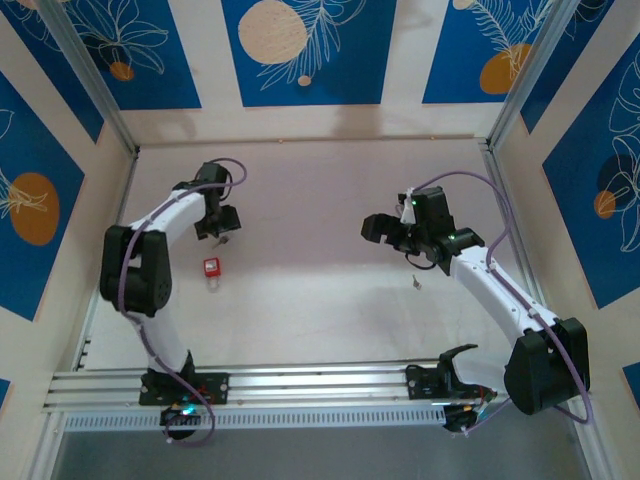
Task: Unlock with the key
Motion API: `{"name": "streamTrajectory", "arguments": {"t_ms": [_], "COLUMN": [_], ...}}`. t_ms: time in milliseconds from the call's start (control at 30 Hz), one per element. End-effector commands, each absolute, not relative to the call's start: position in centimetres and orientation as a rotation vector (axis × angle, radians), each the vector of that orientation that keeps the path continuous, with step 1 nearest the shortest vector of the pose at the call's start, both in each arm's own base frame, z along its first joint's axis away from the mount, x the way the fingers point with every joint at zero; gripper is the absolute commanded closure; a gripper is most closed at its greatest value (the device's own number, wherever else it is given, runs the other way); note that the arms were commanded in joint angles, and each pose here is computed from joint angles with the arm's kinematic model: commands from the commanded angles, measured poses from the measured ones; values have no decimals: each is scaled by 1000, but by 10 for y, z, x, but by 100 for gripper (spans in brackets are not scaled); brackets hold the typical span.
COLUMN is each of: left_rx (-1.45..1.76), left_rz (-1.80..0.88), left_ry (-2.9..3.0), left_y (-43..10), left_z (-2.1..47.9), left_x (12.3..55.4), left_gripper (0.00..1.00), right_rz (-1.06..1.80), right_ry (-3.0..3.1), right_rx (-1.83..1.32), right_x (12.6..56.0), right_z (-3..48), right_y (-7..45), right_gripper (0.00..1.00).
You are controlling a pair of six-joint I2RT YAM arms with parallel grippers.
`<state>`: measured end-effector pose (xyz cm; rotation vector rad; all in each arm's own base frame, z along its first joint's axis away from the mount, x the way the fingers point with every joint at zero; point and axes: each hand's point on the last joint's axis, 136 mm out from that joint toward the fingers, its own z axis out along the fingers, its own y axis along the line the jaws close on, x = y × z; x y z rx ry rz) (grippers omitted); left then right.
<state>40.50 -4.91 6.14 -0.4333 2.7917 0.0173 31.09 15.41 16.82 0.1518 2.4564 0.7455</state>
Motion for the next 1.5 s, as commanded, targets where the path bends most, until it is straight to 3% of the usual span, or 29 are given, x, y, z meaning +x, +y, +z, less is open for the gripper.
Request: {"name": "streamTrajectory", "arguments": {"t_ms": [0,567,1267,1467], "left_rx": [-357,-272,97,60], "left_rz": [49,-201,-394,-143], "left_ry": [2906,2915,2933,2843], "left_y": [-50,-87,-223,-186], "left_z": [42,27,26,59], "left_x": [394,399,361,378], "left_gripper": [35,30,30,24], "right_rz": [732,729,695,705], "right_ry": [2479,2494,2455,2463], "right_rx": [157,102,151,146], "right_x": [304,312,296,295], "right_z": [163,174,181,181], "right_y": [152,159,143,144], "right_gripper": [11,10,10,10]}}
